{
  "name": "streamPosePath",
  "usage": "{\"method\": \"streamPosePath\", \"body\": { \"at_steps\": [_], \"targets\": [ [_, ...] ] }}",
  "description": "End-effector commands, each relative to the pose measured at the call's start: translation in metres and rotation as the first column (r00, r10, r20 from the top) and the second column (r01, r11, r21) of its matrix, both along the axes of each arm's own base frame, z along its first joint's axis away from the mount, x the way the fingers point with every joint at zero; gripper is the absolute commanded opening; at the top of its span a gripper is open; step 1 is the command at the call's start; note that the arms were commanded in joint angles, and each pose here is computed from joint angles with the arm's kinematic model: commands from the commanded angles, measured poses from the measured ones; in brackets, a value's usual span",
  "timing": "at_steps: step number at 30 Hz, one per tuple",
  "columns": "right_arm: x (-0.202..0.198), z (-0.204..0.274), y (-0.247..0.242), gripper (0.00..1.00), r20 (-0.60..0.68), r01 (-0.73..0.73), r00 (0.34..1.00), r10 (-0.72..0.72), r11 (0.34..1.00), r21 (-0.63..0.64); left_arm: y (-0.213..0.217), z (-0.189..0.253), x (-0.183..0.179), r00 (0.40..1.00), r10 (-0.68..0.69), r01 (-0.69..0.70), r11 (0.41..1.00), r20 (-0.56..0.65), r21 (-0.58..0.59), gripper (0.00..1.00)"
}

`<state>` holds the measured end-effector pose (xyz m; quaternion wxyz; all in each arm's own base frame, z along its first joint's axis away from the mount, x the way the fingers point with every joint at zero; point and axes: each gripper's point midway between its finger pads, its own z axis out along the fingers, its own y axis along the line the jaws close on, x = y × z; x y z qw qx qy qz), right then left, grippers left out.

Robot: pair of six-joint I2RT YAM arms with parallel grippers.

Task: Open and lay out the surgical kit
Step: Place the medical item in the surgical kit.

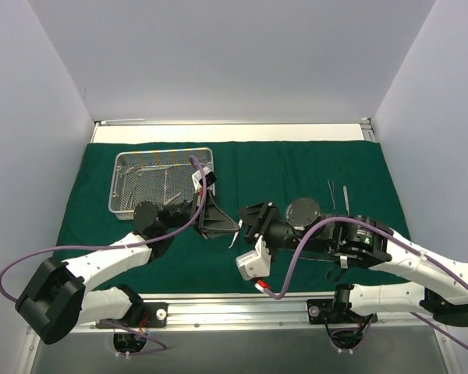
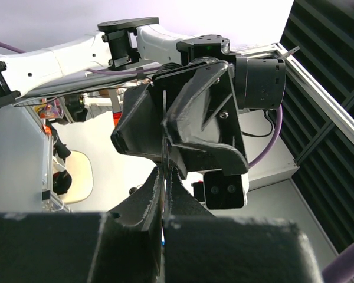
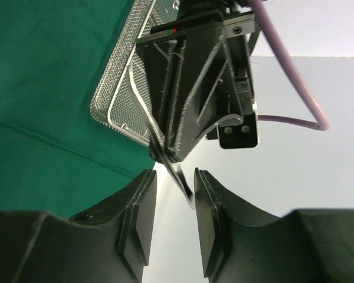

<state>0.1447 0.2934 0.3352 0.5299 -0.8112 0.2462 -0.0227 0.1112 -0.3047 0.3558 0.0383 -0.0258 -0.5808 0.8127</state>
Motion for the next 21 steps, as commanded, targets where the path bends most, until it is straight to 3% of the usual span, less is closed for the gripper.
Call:
{"method": "streamPosePath", "body": {
  "at_steps": [1,4,7,11,13,14,16,17,18,21],
  "targets": [
    [0.002,0.011,-0.002,0.31,0.03,0.015,0.999,-0.017,0.999,0.043,0.012,0.037,-0.006,0.936,-0.144,0.142,0.989,-0.322,-0.031,0.02],
    [0.002,0.01,-0.002,0.25,0.029,0.015,0.999,-0.017,0.999,0.037,0.012,0.037,-0.006,0.935,-0.146,0.143,0.989,-0.322,-0.031,0.02],
    [0.001,0.012,0.001,0.0,0.025,0.008,1.0,-0.01,0.999,0.05,0.012,0.037,-0.008,0.935,-0.154,0.153,0.988,-0.319,-0.028,0.02],
    [0.001,0.015,0.004,0.0,0.006,0.013,1.0,-0.013,0.998,0.068,0.013,0.034,-0.009,0.934,-0.15,0.151,0.988,-0.324,-0.023,0.05],
    [0.001,0.013,0.004,0.0,0.001,0.016,1.0,-0.016,0.998,0.065,0.015,0.034,-0.009,0.942,-0.139,0.138,0.99,-0.306,-0.025,0.19],
    [0.002,0.012,0.004,0.0,-0.002,0.019,1.0,-0.019,0.998,0.064,0.014,0.032,-0.007,0.943,-0.127,0.126,0.992,-0.307,-0.023,0.34],
    [0.002,0.011,0.001,0.0,-0.011,0.026,1.0,-0.025,0.998,0.061,0.017,0.033,-0.004,0.953,-0.1,0.096,0.995,-0.285,-0.029,0.46],
    [0.002,0.01,0.0,0.0,-0.023,0.032,0.999,-0.03,0.997,0.065,0.018,0.03,-0.003,0.956,-0.089,0.086,0.996,-0.28,-0.024,0.77],
    [0.001,0.01,-0.001,0.0,-0.029,0.035,0.999,-0.033,0.997,0.068,0.021,0.027,0.003,0.962,-0.06,0.057,0.998,-0.267,-0.019,0.94],
    [0.0,0.002,-0.006,0.0,-0.06,0.05,0.997,-0.046,0.997,0.059,0.026,0.013,0.013,0.96,-0.007,0.012,1.0,-0.281,0.014,0.94]
  ]
}}
